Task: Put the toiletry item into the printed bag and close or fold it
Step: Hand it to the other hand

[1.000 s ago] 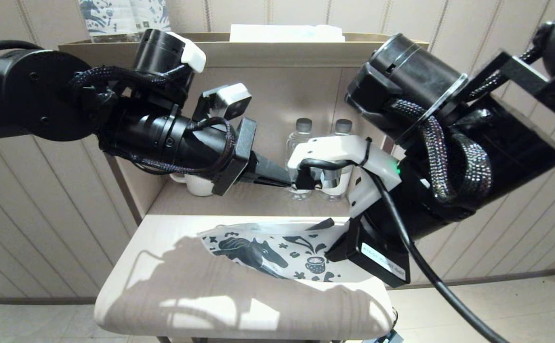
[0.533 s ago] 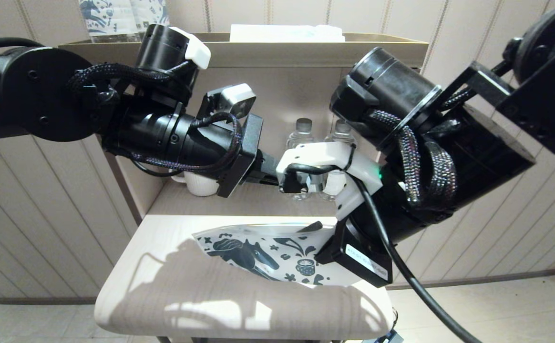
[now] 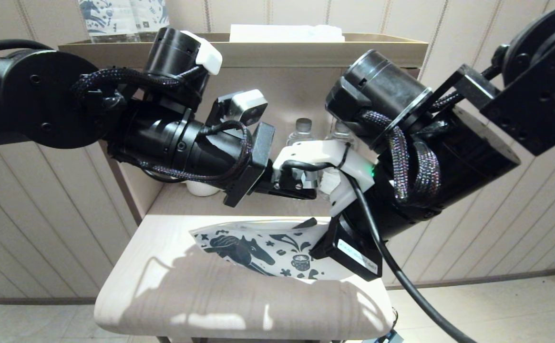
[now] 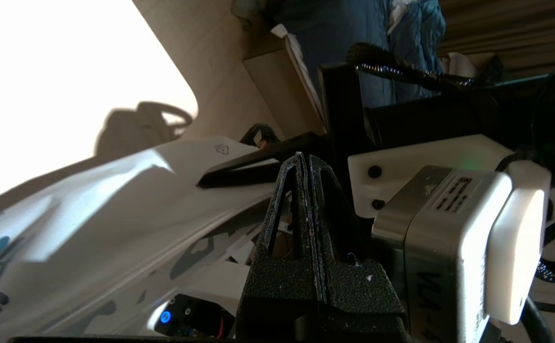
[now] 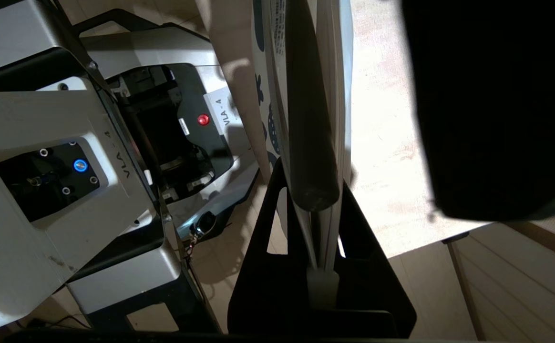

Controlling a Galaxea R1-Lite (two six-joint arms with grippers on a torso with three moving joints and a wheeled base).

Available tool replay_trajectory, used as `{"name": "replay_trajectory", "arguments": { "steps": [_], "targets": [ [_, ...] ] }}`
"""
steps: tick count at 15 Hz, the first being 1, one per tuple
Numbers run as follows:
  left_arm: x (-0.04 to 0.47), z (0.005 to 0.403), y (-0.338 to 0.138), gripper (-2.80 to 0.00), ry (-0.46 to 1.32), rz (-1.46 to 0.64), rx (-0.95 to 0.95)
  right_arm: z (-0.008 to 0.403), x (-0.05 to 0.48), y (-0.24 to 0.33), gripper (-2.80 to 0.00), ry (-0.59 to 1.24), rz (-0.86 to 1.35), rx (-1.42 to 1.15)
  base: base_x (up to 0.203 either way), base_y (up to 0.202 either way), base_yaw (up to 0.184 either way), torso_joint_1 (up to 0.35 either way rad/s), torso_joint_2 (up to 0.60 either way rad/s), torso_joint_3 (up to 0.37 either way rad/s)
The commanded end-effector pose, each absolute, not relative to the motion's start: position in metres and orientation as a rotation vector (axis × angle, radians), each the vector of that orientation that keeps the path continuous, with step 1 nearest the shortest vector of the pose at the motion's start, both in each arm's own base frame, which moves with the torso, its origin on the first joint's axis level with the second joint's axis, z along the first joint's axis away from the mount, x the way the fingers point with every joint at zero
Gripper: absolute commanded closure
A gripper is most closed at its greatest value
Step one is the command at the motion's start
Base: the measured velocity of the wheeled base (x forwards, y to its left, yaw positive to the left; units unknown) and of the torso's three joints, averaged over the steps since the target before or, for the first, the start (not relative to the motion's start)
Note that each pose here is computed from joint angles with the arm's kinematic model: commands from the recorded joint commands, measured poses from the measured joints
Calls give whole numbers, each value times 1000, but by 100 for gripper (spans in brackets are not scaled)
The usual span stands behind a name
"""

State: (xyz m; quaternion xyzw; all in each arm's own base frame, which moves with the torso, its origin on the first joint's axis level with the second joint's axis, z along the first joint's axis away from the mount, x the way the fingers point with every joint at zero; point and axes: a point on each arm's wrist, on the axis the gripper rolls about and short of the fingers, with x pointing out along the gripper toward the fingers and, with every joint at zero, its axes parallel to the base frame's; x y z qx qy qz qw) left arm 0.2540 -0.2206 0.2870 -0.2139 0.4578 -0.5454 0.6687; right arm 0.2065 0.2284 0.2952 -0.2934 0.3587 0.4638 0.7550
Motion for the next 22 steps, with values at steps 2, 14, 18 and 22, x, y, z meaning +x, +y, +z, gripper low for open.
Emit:
{"name": "replay_trajectory", "arguments": {
  "steps": [2,14,18,22],
  "targets": [
    [255,285,-222,0,1043,-1232,-485,296,207,227,0,781,1009,-640,0,0,0,0,0,0],
    [260,269,-235,0,1099,-1231,-474,298,212,225,0,753,993,-623,0,0,0,0,0,0],
    [257,267,-238,0,1108,-1238,-467,299,217,222,0,749,976,-613,0,0,0,0,0,0],
    [257,260,-243,0,1127,-1240,-458,300,219,219,0,738,965,-606,0,0,0,0,0,0]
  ]
}}
